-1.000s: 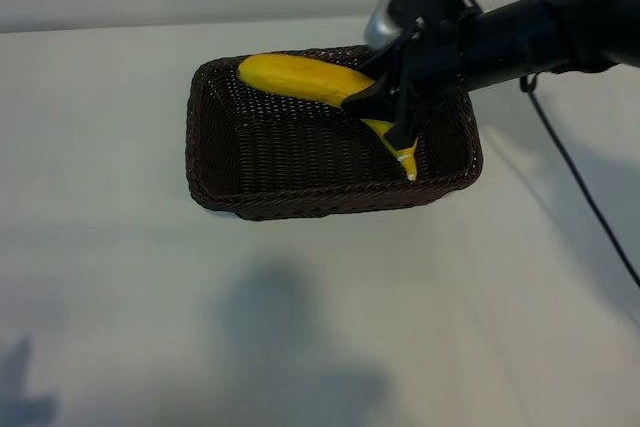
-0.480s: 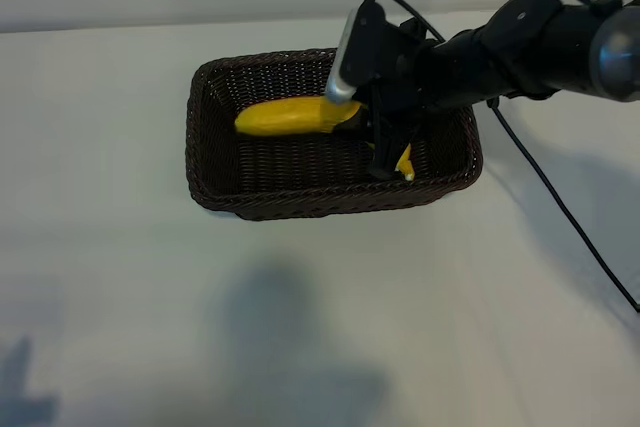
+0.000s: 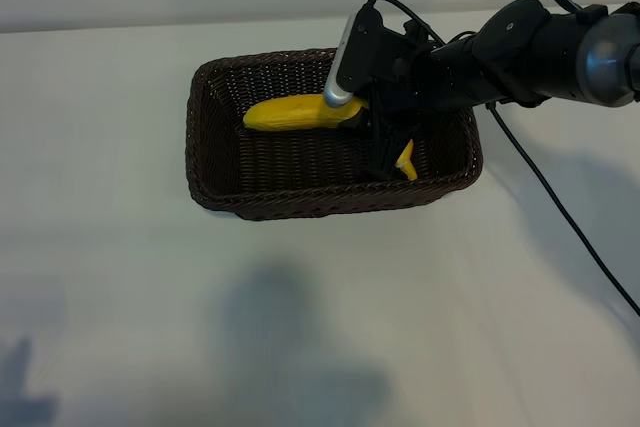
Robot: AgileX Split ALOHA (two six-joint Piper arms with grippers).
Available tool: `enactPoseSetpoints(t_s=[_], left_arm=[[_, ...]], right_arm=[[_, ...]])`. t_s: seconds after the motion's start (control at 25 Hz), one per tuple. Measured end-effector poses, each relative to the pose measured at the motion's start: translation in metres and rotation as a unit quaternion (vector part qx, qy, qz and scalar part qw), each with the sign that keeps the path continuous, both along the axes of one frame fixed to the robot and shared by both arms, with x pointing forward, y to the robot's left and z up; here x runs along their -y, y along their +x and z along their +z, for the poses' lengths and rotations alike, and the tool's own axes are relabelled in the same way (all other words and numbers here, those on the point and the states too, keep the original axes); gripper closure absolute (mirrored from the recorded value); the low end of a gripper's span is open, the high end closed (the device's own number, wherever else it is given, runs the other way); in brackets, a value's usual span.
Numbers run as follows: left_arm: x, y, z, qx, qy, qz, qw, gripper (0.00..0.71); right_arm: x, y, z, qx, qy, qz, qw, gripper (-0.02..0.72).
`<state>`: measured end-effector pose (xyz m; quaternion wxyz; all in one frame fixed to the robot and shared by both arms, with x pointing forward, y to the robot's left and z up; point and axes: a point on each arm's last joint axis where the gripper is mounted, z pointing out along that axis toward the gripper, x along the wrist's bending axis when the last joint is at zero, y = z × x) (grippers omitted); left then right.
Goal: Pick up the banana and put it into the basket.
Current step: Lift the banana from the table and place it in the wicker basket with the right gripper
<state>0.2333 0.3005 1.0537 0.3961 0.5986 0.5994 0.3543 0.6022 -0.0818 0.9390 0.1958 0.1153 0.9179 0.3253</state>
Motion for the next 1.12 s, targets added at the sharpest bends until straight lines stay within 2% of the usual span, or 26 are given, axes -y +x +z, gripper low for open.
enactPoseSetpoints(t_s=[0.16, 0.4, 0.56, 0.72, 0.92, 1.12], left_arm=[[0.0, 0.0, 0.0, 0.0, 0.0, 0.0, 1.0, 0.136], [0.0, 0.0, 0.0, 0.0, -0.001, 0.0, 1.0, 0.136], [0.0, 0.0, 0.0, 0.0, -0.001, 0.0, 1.0, 0.136], [0.0, 0.0, 0.0, 0.0, -0.001, 0.0, 1.0, 0.136], [0.0, 0.0, 0.0, 0.0, -0.001, 0.0, 1.0, 0.136], [0.0, 0.0, 0.0, 0.0, -0.001, 0.0, 1.0, 0.136]], right_arm=[[0.0, 0.0, 0.0, -0.002, 0.001, 0.002, 1.0, 0.268], [0.0, -0.001, 0.0, -0.003, 0.002, 0.001, 1.0, 0.188], [0.0, 0.0, 0.004, 0.002, 0.005, -0.004, 1.0, 0.176], [0.002, -0.002, 0.025, 0.01, 0.029, -0.031, 0.999, 0.177], [0.007, -0.008, 0.066, 0.042, 0.064, -0.052, 0.996, 0.174], [0.011, -0.014, 0.086, 0.056, 0.069, -0.06, 0.994, 0.173]])
